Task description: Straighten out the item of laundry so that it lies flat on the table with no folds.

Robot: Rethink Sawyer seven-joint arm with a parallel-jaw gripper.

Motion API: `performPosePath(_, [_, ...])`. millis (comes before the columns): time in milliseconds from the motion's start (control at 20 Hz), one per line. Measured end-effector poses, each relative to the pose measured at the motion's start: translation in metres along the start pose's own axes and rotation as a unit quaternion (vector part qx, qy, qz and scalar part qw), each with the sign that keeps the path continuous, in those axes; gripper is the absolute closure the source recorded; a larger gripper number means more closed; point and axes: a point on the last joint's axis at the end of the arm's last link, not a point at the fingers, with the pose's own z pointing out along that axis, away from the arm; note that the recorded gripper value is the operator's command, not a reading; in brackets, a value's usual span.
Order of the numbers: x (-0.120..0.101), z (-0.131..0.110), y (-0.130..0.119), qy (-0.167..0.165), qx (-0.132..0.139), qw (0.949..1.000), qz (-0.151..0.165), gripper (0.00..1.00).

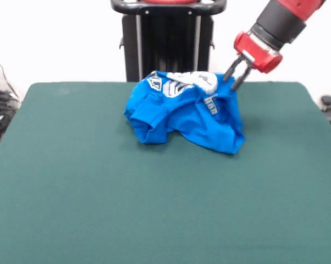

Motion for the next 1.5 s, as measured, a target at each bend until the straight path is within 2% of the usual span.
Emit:
performPosePath(200, [-0.020,-0.021,0.013,0.030,-0.027,0.9983,0.043,0.00])
performPosePath(350, [-0.047,-0.040,0.024,0.064,-0.054,0.9925,0.089,0.00])
performPosePath(450, [-0.075,-0.056,0.028,0.088,-0.076,0.9849,0.128,0.00])
performPosePath(550, [-0.093,-0.064,0.028,0.098,-0.089,0.9802,0.148,0.00])
performPosePath(600, [-0.115,-0.075,0.027,0.104,-0.104,0.9747,0.168,0.00])
performPosePath(650, [-0.127,-0.080,0.027,0.105,-0.112,0.9720,0.178,0.00])
performPosePath(850, [-0.155,-0.091,0.022,0.103,-0.127,0.9659,0.201,0.00])
performPosePath(900, [-0.161,-0.092,0.021,0.100,-0.130,0.9654,0.203,0.00])
performPosePath(1100, [-0.167,-0.090,0.021,0.084,-0.134,0.9688,0.191,0.00])
performPosePath(1300, [-0.162,-0.084,0.024,0.062,-0.138,0.9745,0.166,0.00])
performPosePath(1500, [-0.154,-0.071,0.028,0.027,-0.144,0.9813,0.125,0.00])
